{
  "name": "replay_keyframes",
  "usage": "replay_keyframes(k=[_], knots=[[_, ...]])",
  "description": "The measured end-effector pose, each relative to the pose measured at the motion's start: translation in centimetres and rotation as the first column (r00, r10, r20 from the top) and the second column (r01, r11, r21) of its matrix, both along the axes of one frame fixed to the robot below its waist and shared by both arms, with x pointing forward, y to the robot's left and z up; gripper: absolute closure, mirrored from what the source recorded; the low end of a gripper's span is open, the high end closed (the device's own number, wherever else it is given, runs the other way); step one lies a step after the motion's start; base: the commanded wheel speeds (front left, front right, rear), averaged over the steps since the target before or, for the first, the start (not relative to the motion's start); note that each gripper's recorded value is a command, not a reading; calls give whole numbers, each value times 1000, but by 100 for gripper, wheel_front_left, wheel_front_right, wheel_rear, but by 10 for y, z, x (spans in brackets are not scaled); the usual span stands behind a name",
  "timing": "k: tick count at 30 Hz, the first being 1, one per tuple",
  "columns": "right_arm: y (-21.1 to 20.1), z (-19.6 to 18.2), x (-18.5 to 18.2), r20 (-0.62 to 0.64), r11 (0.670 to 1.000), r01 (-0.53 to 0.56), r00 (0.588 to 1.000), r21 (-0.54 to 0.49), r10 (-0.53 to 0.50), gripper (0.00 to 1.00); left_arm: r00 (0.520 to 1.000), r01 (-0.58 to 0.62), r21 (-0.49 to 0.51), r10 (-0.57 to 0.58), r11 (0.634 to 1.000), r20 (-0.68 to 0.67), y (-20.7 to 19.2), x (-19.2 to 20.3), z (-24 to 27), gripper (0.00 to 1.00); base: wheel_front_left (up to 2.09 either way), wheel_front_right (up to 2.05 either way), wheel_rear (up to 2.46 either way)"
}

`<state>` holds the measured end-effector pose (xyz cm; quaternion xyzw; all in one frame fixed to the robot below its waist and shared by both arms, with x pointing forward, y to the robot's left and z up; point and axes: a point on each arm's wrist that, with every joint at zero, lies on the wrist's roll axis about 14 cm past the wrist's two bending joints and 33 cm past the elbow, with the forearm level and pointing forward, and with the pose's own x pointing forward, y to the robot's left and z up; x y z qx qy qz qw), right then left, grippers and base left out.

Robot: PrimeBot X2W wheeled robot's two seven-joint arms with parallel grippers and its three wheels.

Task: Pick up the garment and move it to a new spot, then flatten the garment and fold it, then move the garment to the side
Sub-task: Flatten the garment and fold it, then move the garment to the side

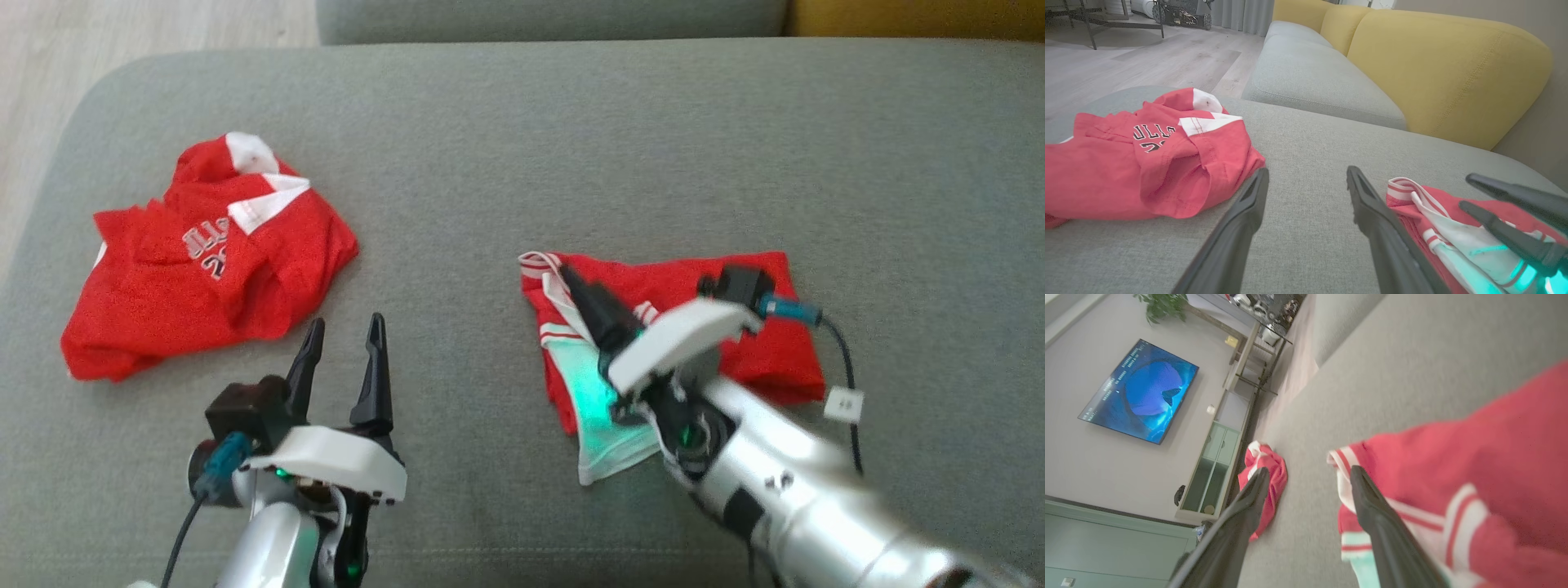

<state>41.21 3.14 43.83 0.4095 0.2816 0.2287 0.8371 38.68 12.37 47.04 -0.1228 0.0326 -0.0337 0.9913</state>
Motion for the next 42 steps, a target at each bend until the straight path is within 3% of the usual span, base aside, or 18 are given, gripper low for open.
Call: replay_keyframes(k=[5, 8, 13, 18, 22, 30, 37, 42], knots=[[-18, 36, 33, 139, 997, 61, 989, -54, -53, 0, 1000, 21, -4, -22, 1000, -2, -8, -3, 0, 0, 0, 0, 0], [-37, 55, 50, 280, 978, 88, 959, -187, -33, 0, 999, 40, -6, -40, 999, 8, -14, -3, 3, 0, 0, 0, 0], [-94, 71, 69, 428, 907, 180, 904, -381, 0, 0, 997, 66, -11, -66, 998, 38, -24, -1, 13, 0, 0, 0, 0], [-161, 72, 75, 498, 781, 265, 864, -566, 68, 0, 995, 81, -15, -80, 997, 53, -30, 3, 17, 0, 0, 0, 0], [-200, 84, 76, 560, 733, 354, 827, -581, 45, 0, 995, 88, -19, -87, 996, 50, -33, 5, 16, 0, 0, 0, 0], [-246, 38, 23, 565, 657, 454, 823, -602, -51, 0, 996, 73, -25, -71, 997, 51, -28, 11, 16, 0, 0, 0, 0], [-239, 25, -12, 583, 623, 515, 804, -589, -113, 0, 996, 72, -28, -70, 997, 48, -26, 7, 14, 0, 0, 0, 0], [-229, 32, -17, 601, 620, 532, 791, -577, -119, 0, 996, 64, -19, -62, 998, 66, -22, 7, 19, 0, 0, 0, 0]])
